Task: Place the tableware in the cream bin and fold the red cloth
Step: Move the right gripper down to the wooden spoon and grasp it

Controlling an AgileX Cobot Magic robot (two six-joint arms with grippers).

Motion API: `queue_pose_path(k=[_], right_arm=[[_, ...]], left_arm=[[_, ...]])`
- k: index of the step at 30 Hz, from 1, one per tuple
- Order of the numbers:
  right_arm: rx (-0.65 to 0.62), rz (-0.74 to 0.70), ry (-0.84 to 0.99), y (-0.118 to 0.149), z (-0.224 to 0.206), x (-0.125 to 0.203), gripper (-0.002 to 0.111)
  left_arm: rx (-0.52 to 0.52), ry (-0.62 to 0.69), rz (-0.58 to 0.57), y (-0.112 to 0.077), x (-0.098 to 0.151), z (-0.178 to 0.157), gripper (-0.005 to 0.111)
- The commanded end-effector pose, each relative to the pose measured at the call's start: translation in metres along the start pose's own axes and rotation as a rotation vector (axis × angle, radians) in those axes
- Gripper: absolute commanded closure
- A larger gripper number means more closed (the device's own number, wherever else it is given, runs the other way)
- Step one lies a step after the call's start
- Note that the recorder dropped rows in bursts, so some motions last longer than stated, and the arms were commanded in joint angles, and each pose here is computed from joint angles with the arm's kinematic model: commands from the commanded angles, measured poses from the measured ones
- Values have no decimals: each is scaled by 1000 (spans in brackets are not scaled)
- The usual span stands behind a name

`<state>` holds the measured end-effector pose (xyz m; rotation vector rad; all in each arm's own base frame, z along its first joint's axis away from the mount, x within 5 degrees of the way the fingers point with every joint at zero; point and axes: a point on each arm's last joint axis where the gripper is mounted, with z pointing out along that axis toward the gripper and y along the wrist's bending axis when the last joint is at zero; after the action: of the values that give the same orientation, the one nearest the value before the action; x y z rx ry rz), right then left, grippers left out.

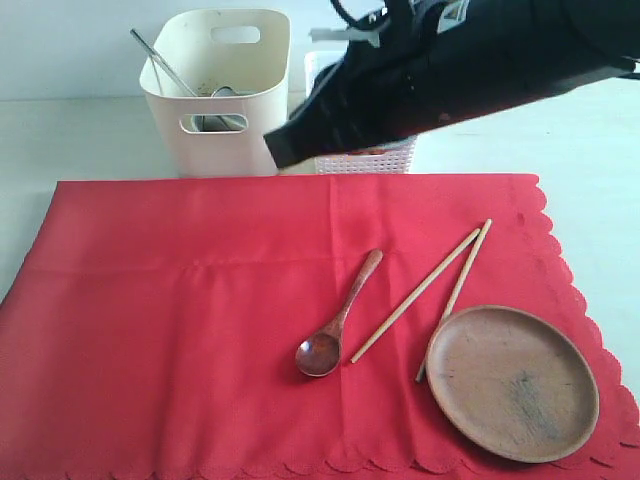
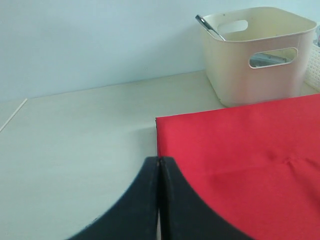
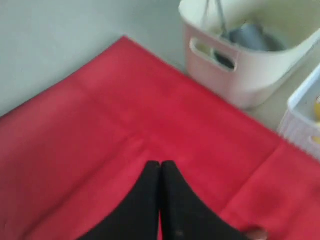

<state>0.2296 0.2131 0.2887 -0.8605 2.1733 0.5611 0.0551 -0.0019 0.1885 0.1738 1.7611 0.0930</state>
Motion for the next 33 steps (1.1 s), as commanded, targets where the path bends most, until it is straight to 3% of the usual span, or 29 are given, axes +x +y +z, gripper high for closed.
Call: queue_pose_path(k=[1,4,8,17,23,33], right_arm=[[12,66,143,-2,-3,14,108],[92,113,207,-8,-2,20,105],[207,231,282,-19,11,31,90],[227,304,500,-28,68,67,55],[230,312,578,-32,96,88,54],[217,323,465,-34,110,84,54]], left_arm=[[-3,-10,-6,0,0,0,107],[-3,-10,-6,0,0,0,107],[-3,-10,-6,0,0,0,107],[-3,-10,-6,0,0,0,107],[-3,-10,-6,0,0,0,107],[-3,-10,-6,0,0,0,107]])
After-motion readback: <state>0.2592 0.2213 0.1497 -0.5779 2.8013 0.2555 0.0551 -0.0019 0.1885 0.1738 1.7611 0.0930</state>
